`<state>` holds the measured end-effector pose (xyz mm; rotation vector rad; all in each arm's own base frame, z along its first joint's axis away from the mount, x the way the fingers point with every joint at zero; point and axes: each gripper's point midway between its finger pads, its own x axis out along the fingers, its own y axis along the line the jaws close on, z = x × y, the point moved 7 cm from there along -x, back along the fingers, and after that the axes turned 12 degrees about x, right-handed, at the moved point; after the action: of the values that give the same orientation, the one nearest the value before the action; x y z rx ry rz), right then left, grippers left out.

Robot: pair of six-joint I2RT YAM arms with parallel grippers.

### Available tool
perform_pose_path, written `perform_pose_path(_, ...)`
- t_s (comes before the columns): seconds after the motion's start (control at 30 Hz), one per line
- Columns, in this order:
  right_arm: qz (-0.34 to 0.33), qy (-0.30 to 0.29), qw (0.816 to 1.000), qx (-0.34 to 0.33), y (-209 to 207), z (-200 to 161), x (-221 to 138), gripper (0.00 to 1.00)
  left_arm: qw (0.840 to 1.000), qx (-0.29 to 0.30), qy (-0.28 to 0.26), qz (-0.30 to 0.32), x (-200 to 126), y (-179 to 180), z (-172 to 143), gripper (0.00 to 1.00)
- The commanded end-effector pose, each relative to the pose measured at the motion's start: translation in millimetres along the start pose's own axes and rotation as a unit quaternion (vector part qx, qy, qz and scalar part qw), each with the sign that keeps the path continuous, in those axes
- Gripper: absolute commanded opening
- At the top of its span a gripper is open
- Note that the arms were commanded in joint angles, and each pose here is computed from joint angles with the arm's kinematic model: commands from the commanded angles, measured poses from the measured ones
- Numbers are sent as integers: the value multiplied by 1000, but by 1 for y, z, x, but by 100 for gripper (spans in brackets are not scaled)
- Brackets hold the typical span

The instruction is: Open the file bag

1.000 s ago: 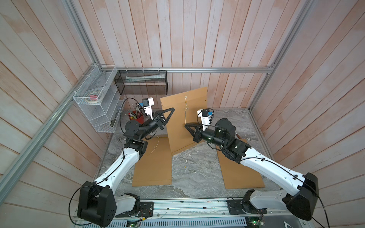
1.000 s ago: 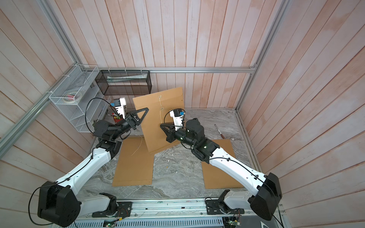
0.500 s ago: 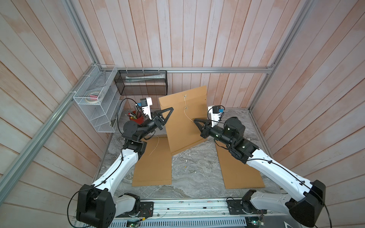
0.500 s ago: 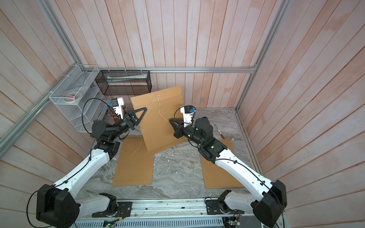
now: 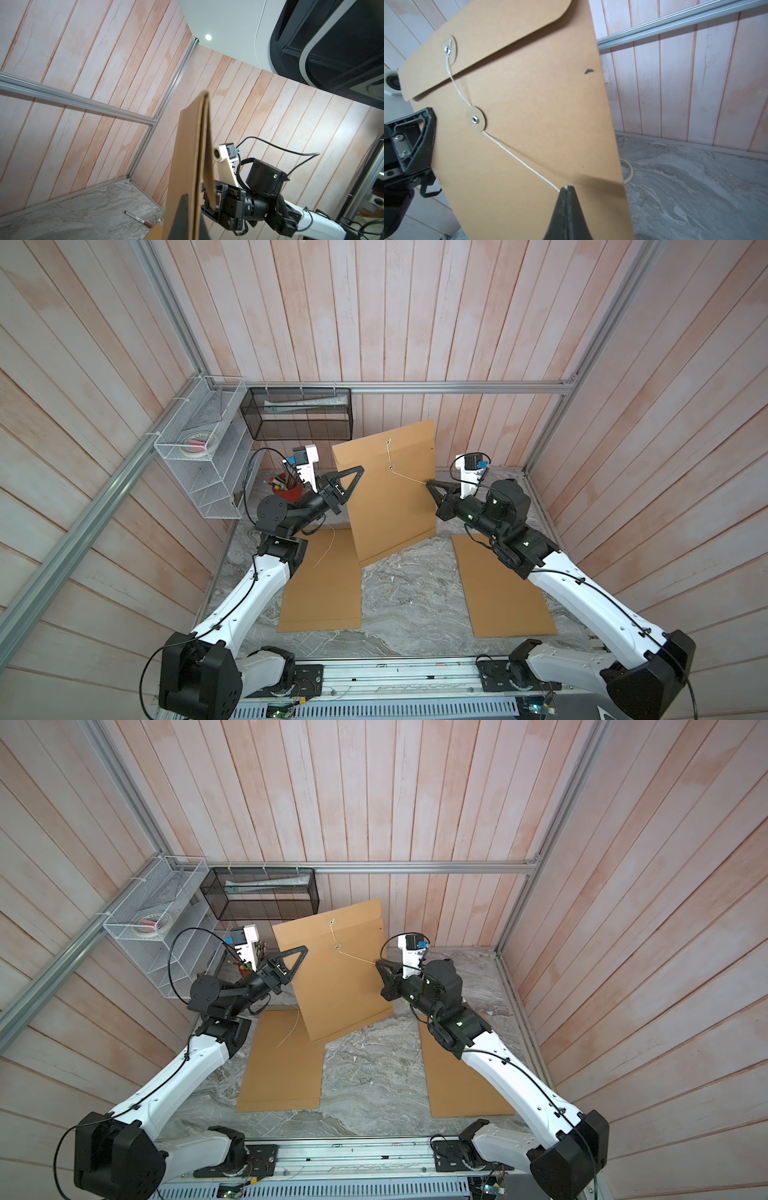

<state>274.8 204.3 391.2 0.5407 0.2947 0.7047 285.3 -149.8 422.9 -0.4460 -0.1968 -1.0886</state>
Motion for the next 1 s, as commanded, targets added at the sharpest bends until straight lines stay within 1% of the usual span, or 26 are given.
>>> perform_pose_path(0.0, -7, -24, 1000, -17, 4, 20, -11, 0, 1000, 7, 2, -8, -5, -4, -2, 0)
perform_pose_path(0.3, -21, -45, 998, -36, 3, 43, -17, 0, 1000, 3, 13, -6, -8, -2, -9, 0)
perform_pose_path(0.5, -14, -58, 997, -52, 12, 59, -21, 0, 1000, -2, 22, -10, -9, -2, -14, 0)
perform_pose_path(0.77, 42, -31, 997, -58, 28, 66, -4, 0, 999, -10, 44, -25, -12, -3, -25, 0)
perform_pose_path(0.97, 70, -4, 995, -68, 44, 58, 17, 0, 998, -15, 52, -29, -12, -2, -30, 0)
